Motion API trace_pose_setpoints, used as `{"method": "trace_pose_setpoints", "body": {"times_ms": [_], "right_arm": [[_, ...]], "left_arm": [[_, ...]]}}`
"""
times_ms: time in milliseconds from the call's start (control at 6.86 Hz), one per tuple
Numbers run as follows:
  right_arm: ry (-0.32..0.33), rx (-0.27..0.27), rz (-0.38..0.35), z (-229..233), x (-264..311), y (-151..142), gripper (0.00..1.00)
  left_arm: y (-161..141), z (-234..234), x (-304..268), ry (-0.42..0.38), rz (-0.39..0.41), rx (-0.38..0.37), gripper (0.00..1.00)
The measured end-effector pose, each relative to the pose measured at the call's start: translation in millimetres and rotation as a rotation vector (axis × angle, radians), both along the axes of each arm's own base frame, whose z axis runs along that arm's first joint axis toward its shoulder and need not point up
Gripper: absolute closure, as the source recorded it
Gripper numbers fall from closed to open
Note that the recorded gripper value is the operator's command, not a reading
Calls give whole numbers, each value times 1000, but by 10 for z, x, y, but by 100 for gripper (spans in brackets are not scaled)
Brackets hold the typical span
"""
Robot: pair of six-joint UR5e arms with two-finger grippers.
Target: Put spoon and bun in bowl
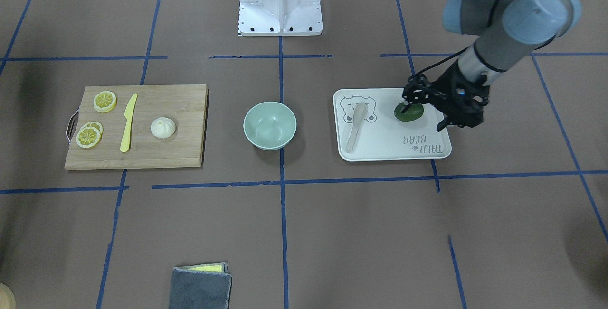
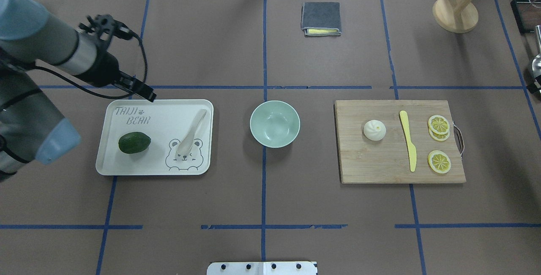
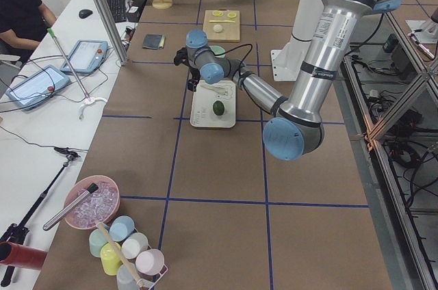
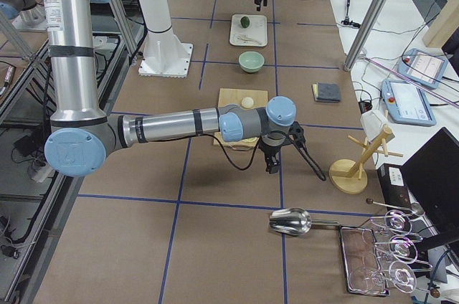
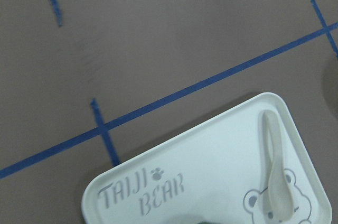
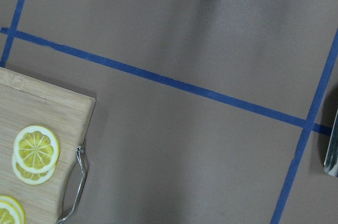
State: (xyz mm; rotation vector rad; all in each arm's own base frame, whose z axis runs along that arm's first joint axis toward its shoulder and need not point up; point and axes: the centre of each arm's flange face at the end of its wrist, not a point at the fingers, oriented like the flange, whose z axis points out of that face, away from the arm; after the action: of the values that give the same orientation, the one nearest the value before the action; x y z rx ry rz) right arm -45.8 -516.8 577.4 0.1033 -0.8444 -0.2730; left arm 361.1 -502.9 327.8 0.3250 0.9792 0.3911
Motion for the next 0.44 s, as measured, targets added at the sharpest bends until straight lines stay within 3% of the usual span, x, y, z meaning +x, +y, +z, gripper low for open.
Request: {"method": "trace_pose_setpoints", "body": {"times_ms": [438], "right_arm": [[2, -30, 4, 13, -113, 19, 0]], "left_arm": [[180, -23, 942, -67, 34, 30, 13]]}}
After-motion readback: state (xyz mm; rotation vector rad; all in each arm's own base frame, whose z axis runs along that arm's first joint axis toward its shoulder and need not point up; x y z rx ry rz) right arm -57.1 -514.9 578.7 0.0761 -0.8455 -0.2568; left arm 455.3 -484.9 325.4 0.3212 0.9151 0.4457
